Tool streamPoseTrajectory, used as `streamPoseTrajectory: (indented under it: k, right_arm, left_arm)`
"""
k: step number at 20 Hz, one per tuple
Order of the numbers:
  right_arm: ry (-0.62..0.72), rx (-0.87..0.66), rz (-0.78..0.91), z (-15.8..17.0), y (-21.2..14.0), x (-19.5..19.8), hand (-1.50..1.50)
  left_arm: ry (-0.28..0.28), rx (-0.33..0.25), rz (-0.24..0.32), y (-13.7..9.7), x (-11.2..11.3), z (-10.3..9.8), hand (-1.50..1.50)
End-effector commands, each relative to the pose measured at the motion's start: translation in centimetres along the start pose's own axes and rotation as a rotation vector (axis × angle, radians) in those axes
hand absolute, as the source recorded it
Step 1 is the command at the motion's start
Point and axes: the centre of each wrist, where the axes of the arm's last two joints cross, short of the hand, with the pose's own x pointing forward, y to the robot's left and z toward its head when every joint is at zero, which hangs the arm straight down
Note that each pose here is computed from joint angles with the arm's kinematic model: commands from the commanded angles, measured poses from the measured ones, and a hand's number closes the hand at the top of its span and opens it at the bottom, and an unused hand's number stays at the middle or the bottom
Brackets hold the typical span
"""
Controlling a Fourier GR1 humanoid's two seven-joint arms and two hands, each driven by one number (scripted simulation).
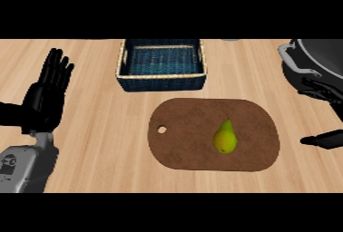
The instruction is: Pick the pear from the cutting board and place it in the pot
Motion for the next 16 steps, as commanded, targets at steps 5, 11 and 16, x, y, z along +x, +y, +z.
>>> streamPoseTrajectory:
  k: [5, 11, 16]
  right_arm:
    - [0.082, 0.32, 0.17, -3.4, -1.0, 3.0, -1.5]
    - [0.149, 0.396, 0.206, -6.8, 3.3, 4.6, -1.5]
    - [0.239, 0.426, 0.216, -7.9, 5.4, 5.0, -1.5]
  left_arm:
    - [0.002, -0.004, -0.007, -1.7, 0.0, 0.2, 0.0]
    - [0.005, 0.026, -0.011, -1.5, -0.8, -0.2, 0.0]
    - [0.01, -0.002, -0.022, 1.0, 0.4, 0.9, 0.0]
